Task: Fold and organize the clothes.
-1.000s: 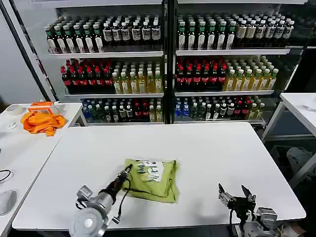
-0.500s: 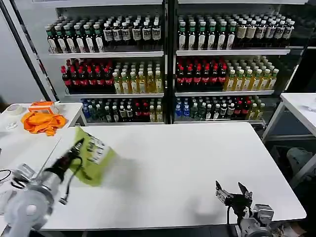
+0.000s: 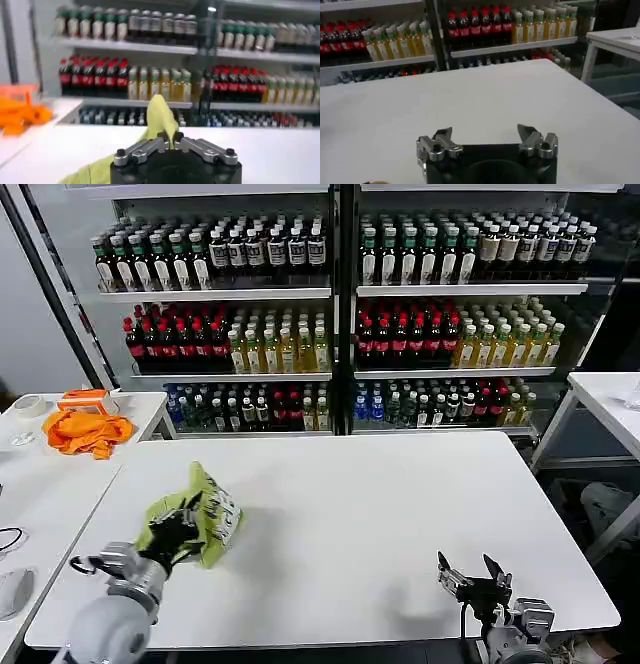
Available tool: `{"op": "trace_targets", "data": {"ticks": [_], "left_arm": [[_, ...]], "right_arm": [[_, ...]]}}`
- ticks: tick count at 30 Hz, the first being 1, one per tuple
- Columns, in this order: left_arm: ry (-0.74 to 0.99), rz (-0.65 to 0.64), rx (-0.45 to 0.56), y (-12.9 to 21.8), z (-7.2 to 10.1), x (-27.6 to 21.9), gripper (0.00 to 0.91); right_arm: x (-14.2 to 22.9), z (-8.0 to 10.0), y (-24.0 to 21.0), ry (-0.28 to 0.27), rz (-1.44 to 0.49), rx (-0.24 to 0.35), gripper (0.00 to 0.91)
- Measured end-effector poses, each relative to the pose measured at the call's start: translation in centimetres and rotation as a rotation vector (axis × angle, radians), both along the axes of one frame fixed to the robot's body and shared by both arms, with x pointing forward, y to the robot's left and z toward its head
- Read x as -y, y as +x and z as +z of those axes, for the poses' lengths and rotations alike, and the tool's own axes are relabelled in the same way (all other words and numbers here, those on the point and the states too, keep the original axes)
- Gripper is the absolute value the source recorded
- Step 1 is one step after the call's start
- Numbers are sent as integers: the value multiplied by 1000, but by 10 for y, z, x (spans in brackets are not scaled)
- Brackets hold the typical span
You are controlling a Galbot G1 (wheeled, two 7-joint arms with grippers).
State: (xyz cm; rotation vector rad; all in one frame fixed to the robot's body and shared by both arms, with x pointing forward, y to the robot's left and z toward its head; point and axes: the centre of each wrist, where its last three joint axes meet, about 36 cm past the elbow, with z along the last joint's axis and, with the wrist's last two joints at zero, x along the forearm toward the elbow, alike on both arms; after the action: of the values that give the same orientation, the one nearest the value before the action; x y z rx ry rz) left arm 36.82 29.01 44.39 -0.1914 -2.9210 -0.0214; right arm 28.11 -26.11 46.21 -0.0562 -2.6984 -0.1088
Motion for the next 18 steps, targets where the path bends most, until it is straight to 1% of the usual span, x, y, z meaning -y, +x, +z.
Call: {"op": "trace_targets", "data": {"ticks": [2, 6, 12, 13, 14, 15, 17, 18], "left_arm": [[48, -40, 18, -3, -2, 14, 50], [88, -111, 42, -10, -3, 40, 50], [124, -179, 37, -18, -9, 74, 50], [131, -185, 34, -19, -11, 80, 71], [139, -189, 26, -20, -13, 85, 111], [145, -192, 18, -20, -15, 90, 262], [150, -200, -3, -20, -22, 102, 312], [150, -204, -11, -20, -25, 107, 322]], "right_arm": [[2, 0, 0, -3, -2, -1, 907], [6, 2, 0, -8, -7, 0, 907], [9, 1, 2, -11, -13, 0, 907], [9, 0, 2, -11, -13, 0, 907], [9, 0, 2, -11, -14, 0, 907], [9, 1, 2, -10, -14, 2, 907], [9, 1, 3, -8, -13, 3, 907], [9, 1, 3, -8, -12, 4, 907]]}}
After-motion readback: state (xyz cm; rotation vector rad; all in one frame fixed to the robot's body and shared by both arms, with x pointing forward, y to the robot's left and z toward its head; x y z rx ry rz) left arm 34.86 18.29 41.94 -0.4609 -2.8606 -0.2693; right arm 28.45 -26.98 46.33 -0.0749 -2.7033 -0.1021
